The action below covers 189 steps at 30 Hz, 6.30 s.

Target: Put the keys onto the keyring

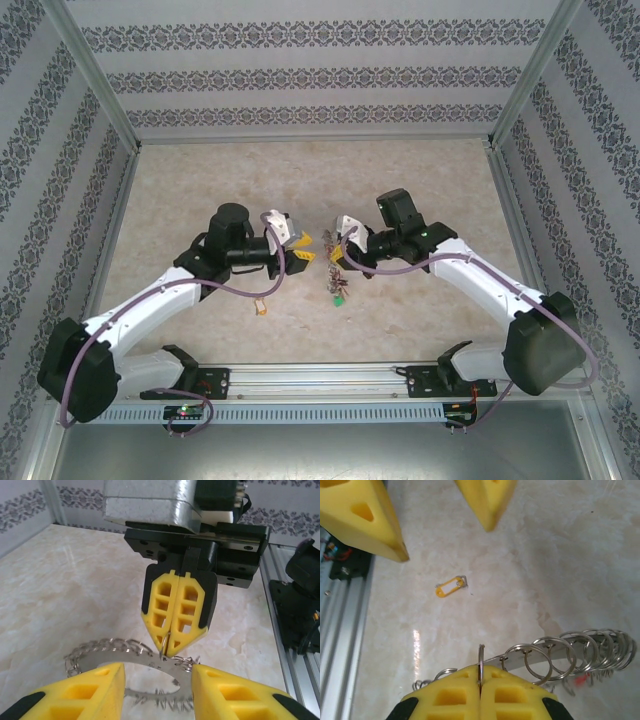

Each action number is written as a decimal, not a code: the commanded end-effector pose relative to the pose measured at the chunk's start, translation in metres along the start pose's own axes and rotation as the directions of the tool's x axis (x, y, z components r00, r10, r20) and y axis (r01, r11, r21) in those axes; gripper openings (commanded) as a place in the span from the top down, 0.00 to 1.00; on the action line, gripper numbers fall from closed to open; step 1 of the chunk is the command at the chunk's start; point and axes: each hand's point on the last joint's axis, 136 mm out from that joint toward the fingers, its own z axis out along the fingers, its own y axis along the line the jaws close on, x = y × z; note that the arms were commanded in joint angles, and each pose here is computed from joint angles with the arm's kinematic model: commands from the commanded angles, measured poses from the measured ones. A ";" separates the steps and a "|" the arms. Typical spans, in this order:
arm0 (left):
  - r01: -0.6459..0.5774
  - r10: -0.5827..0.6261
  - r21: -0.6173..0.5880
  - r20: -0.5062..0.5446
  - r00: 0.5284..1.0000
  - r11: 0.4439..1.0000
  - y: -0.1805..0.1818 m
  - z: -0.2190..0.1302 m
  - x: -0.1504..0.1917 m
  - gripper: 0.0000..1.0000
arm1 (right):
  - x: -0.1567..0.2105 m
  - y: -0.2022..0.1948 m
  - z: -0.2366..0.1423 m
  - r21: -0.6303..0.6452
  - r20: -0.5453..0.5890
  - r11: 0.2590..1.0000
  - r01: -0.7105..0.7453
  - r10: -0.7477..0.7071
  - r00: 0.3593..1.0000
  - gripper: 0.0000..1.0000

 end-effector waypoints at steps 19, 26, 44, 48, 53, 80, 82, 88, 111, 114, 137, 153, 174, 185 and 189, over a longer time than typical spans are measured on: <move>-0.113 0.114 0.157 -0.002 0.993 0.981 -0.015 0.023 0.012 0.68 | -0.015 0.005 -0.001 0.035 0.040 0.978 0.207 -0.209 0.977 1.00; -0.128 0.129 0.161 0.005 0.992 0.979 -0.009 0.030 0.009 0.68 | -0.018 0.006 -0.001 0.032 0.047 0.977 0.209 -0.210 0.977 1.00; -0.131 0.141 0.237 -0.030 0.989 0.963 -0.018 0.037 0.013 0.76 | -0.020 0.011 0.001 0.013 0.062 0.980 0.198 -0.198 0.978 1.00; -0.133 0.148 0.247 -0.042 0.988 0.960 -0.019 0.037 0.015 0.76 | -0.020 0.011 0.002 0.012 0.061 0.980 0.196 -0.197 0.979 1.00; -0.137 0.161 0.246 -0.080 0.984 0.960 -0.018 0.036 0.022 0.76 | -0.019 0.011 0.003 0.010 0.061 0.981 0.195 -0.195 0.979 1.00; -0.139 0.121 0.155 0.121 0.985 0.978 -0.009 0.038 -0.015 1.00 | 0.002 0.008 0.000 0.076 0.111 0.990 0.118 -0.126 0.986 0.84; -0.138 0.117 0.154 0.139 0.983 0.978 -0.009 0.038 -0.018 1.00 | 0.002 0.004 -0.003 0.101 0.147 0.990 0.097 -0.112 0.983 0.84; -0.130 0.105 0.158 0.161 0.981 0.979 -0.009 0.037 -0.022 1.00 | -0.009 -0.003 -0.015 0.148 0.242 0.987 0.070 -0.105 0.965 0.87; -0.125 0.097 0.145 0.183 0.978 0.981 -0.007 0.036 -0.030 1.00 | -0.023 -0.002 -0.030 0.197 0.284 0.976 0.090 -0.145 0.948 0.97; -0.119 0.093 0.143 0.179 0.979 0.982 -0.007 0.036 -0.030 1.00 | -0.026 -0.002 -0.031 0.200 0.288 0.975 0.096 -0.153 0.946 1.00; -0.100 0.113 0.233 -0.043 0.993 0.967 -0.016 0.038 0.007 0.74 | -0.027 -0.001 -0.026 0.185 0.203 0.976 0.116 -0.154 0.967 1.00; -0.106 0.119 0.204 -0.052 0.992 0.973 -0.007 0.043 0.007 0.76 | -0.036 0.003 -0.023 0.169 0.157 0.978 0.121 -0.148 0.976 1.00; -0.137 0.144 0.170 -0.025 0.989 0.976 -0.006 0.038 -0.003 0.79 | -0.041 0.012 -0.023 0.134 0.073 0.982 0.132 -0.142 0.987 1.00; -0.142 0.148 0.179 -0.019 0.989 0.973 -0.008 0.038 -0.005 0.87 | -0.037 0.013 -0.018 0.102 0.001 0.988 0.115 -0.116 0.993 1.00; -0.148 0.153 0.180 -0.016 0.988 0.973 -0.008 0.037 -0.006 0.85 | -0.037 0.013 -0.017 0.104 0.000 0.988 0.114 -0.114 0.993 1.00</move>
